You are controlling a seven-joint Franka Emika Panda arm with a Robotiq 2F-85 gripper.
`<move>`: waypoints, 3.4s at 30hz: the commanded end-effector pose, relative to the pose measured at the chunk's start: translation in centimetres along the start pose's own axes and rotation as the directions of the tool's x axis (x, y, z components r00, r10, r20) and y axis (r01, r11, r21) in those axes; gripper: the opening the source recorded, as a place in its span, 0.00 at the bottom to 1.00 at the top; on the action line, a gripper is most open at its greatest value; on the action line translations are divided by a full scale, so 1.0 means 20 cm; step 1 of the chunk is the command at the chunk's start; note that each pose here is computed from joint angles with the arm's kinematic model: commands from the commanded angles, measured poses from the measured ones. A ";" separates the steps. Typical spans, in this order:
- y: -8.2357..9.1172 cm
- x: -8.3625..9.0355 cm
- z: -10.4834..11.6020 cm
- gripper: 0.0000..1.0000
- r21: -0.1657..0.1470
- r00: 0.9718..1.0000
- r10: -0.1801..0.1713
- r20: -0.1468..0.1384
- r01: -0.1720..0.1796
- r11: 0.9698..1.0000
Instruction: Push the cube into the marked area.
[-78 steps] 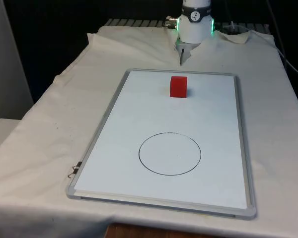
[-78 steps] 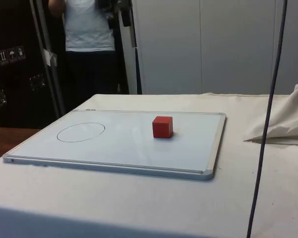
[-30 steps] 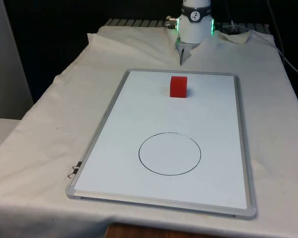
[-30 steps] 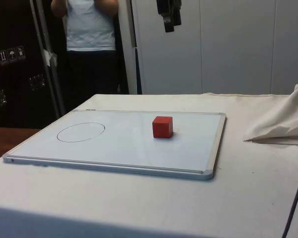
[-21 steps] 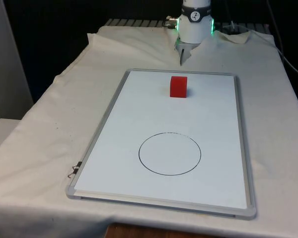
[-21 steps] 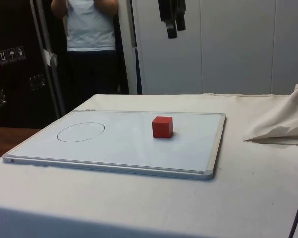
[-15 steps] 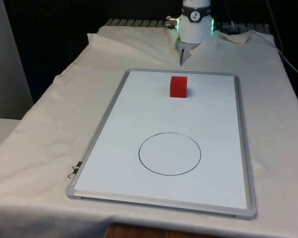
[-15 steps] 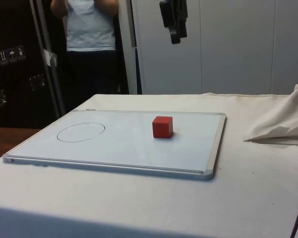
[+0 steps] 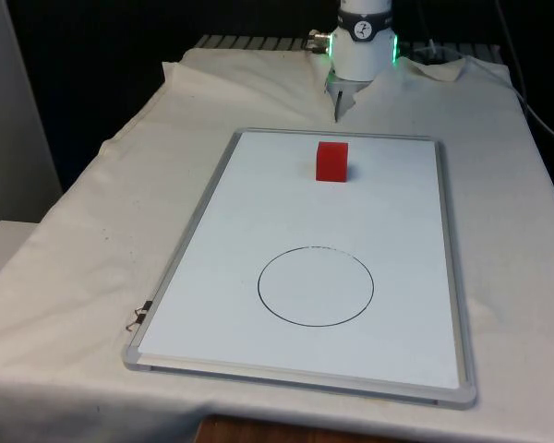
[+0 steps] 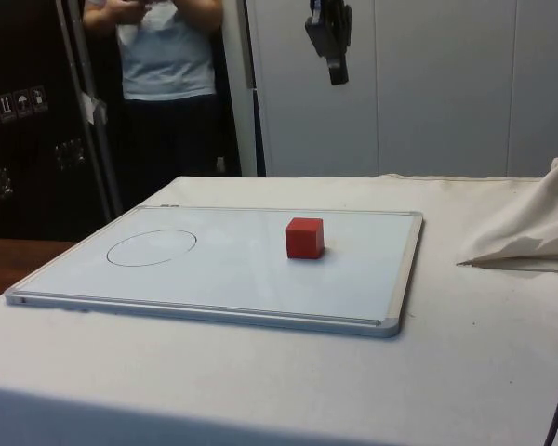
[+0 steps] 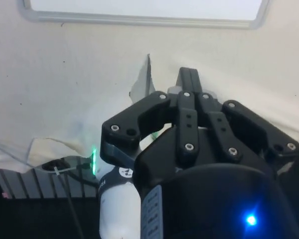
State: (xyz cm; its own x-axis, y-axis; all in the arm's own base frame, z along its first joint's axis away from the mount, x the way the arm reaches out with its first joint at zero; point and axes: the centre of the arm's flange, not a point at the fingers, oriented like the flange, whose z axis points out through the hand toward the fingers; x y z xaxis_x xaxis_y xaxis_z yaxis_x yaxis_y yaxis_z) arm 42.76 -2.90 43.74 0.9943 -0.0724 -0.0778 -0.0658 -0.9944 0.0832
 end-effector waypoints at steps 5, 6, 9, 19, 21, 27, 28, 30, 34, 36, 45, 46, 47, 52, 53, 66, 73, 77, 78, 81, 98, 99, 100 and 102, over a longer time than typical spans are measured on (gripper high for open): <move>-0.03 -0.05 0.05 0.00 0.021 0.999 0.013 -0.037 -0.012 1.000; -0.02 -0.04 0.06 0.00 0.015 1.000 0.008 -0.022 -0.008 1.000; -0.05 -0.08 0.08 0.00 0.037 0.998 0.019 -0.056 -0.017 0.999; -0.09 -0.11 0.13 0.00 0.075 0.995 0.034 -0.097 -0.027 0.997; -0.11 -0.11 0.18 0.00 0.082 0.994 0.036 -0.101 -0.028 0.996; -0.14 -0.10 0.26 0.00 0.086 0.995 0.032 -0.098 -0.023 0.996; -0.16 -0.09 0.29 0.00 0.088 0.995 0.030 -0.095 -0.022 0.996; -0.15 -0.09 0.29 0.00 0.086 0.996 0.026 -0.090 -0.019 0.996; -0.19 -0.06 0.37 0.00 0.091 0.996 0.027 -0.090 -0.019 0.996; -0.21 -0.04 0.41 0.00 0.091 0.996 0.025 -0.085 -0.017 0.996; -0.26 0.01 0.57 0.00 0.089 0.997 0.016 -0.072 -0.009 0.996; -0.26 0.01 0.56 0.00 0.085 0.998 0.010 -0.066 -0.004 0.996; -0.26 0.01 0.58 0.00 0.085 0.998 0.010 -0.063 -0.005 0.996; -0.30 0.03 0.67 0.00 0.085 0.998 0.010 -0.063 -0.005 0.996; -0.31 0.04 0.70 0.00 0.083 0.998 0.007 -0.060 -0.002 0.997; -0.29 0.08 0.94 0.00 0.079 0.999 -0.006 -0.043 0.009 0.997; -0.26 0.09 1.06 0.00 0.078 0.999 -0.021 -0.031 0.023 0.997; -0.25 0.10 1.12 0.00 0.077 0.999 -0.030 -0.032 0.032 0.997; -0.25 0.10 1.13 0.00 0.076 0.999 -0.033 -0.033 0.035 0.996; -0.26 0.10 1.16 0.00 0.074 0.998 -0.042 -0.037 0.045 0.996; -0.14 0.11 1.15 0.00 0.058 0.995 -0.081 -0.050 0.084 0.995; -0.14 0.11 1.15 0.00 0.058 0.995 -0.081 -0.050 0.084 0.995; -0.14 0.11 1.15 0.00 0.059 0.995 -0.084 -0.049 0.086 0.995; -0.14 0.11 1.15 0.00 0.064 0.995 -0.086 -0.046 0.089 0.994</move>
State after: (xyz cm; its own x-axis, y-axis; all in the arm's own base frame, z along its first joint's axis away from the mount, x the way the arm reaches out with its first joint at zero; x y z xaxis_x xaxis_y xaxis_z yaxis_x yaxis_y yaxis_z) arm 43.28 -2.05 20.48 0.9991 0.0168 -0.0392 0.0173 -0.9998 0.0126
